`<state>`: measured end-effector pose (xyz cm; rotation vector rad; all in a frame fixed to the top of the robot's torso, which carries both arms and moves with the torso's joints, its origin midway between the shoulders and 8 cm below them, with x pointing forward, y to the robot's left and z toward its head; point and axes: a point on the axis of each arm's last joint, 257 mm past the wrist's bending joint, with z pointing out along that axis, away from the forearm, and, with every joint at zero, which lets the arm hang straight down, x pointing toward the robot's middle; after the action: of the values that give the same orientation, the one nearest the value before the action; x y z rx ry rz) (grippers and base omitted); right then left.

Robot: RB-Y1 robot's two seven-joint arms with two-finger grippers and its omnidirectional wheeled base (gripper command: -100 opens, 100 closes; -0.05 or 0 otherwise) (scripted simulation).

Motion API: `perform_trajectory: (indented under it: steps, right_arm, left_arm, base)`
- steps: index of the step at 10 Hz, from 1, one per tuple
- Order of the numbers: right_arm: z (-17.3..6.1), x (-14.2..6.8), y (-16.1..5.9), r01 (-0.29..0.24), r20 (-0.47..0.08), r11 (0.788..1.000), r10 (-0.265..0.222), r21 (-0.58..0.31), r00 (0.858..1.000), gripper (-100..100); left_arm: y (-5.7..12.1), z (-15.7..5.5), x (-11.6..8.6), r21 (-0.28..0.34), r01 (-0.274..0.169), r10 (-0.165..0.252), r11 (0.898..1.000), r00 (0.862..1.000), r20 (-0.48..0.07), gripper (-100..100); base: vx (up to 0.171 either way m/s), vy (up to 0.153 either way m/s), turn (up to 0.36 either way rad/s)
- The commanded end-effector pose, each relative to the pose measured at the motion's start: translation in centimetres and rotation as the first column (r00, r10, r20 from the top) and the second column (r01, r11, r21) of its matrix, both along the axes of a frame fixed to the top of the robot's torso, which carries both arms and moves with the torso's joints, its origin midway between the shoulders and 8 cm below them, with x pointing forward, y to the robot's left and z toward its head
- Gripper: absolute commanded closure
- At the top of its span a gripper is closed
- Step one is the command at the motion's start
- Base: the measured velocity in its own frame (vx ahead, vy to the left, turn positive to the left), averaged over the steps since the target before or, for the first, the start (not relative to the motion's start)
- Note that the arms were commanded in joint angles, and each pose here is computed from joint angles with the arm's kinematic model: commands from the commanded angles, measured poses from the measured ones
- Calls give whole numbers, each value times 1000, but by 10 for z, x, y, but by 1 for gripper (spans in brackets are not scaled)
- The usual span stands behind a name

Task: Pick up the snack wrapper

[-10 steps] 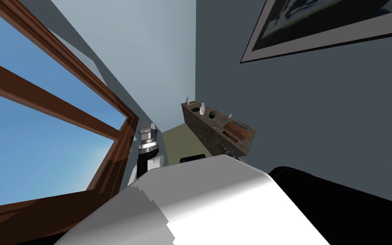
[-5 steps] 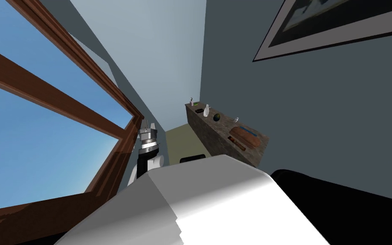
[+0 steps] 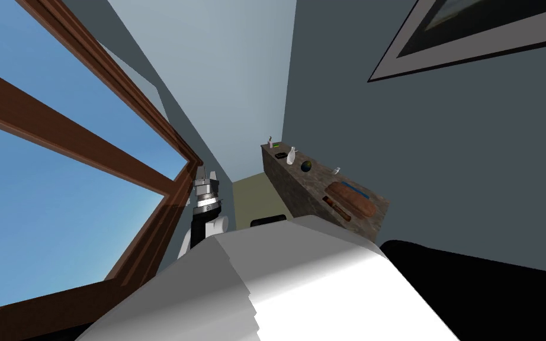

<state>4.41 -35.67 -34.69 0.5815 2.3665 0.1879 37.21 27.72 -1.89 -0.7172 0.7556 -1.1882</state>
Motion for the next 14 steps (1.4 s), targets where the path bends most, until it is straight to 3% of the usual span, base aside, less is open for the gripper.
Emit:
perform_trajectory:
  steps: [1, 2, 3, 4, 5, 7, 8, 9, 10, 12, 13, 14]
  right_arm:
    - [-3, -23, -3, -5, -65, 1000, 3, -23, 998, -100]
    - [-8, -46, -15, -36, -135, 997, 28, -61, 991, -100]
    - [-8, -55, -14, -31, -154, 998, 21, -61, 988, -100]
    - [-11, -86, -26, -60, -238, 994, 37, -93, 970, -100]
    - [-10, -93, -25, -57, -252, 994, 32, -92, 967, -100]
    - [-9, -145, -47, -120, -393, 983, 56, -141, 918, -100]
    - [-8, -153, -47, -122, -410, 983, 56, -138, 910, -100]
    - [-5, -174, -57, -159, -469, 975, 69, -154, 880, -100]
    - [-2, -183, -56, -155, -484, 976, 64, -151, 872, -100]
    - [9, -226, -75, -223, -593, 961, 84, -166, 801, -100]
    - [9, -228, -75, -222, -596, 961, 82, -165, 799, -100]
    - [15, -244, -83, -254, -638, 953, 92, -167, 764, -100]
  left_arm:
    - [0, 0, 0, 0, 0, 0, 1000, 1000, 0, 0]
    - [0, 0, 0, 0, 0, 0, 1000, 1000, 0, 0]
    - [0, 0, 0, 0, 0, 0, 1000, 1000, 0, 0]
    - [0, 0, 0, 0, 0, 0, 1000, 1000, 0, 0]
    - [0, 0, 0, 0, 0, 0, 1000, 1000, 0, 0]
    - [0, 0, 0, 0, 0, 0, 1000, 1000, 0, 0]
    - [0, 0, 0, 0, 0, 0, 1000, 1000, 0, 0]
    - [0, 0, 0, 0, 0, 0, 1000, 1000, 0, 0]
    - [0, 0, 0, 0, 0, 0, 1000, 1000, 0, 0]
    - [0, 0, 0, 0, 0, 0, 1000, 1000, 0, 0]
    - [0, 0, 0, 0, 0, 0, 1000, 1000, 0, 0]
    - [0, 0, 0, 0, 0, 0, 1000, 1000, 0, 0]
  base:
    - [90, -36, 104]
    - [110, -34, 151]
    - [92, -32, 89]
    - [89, -41, 144]
    - [76, -37, 83]
    - [126, -56, 157]
    - [126, -65, 87]
    - [104, -44, 94]
    - [75, -34, 55]
    - [112, -53, 126]
    - [112, -55, 45]
    - [120, -44, 59]
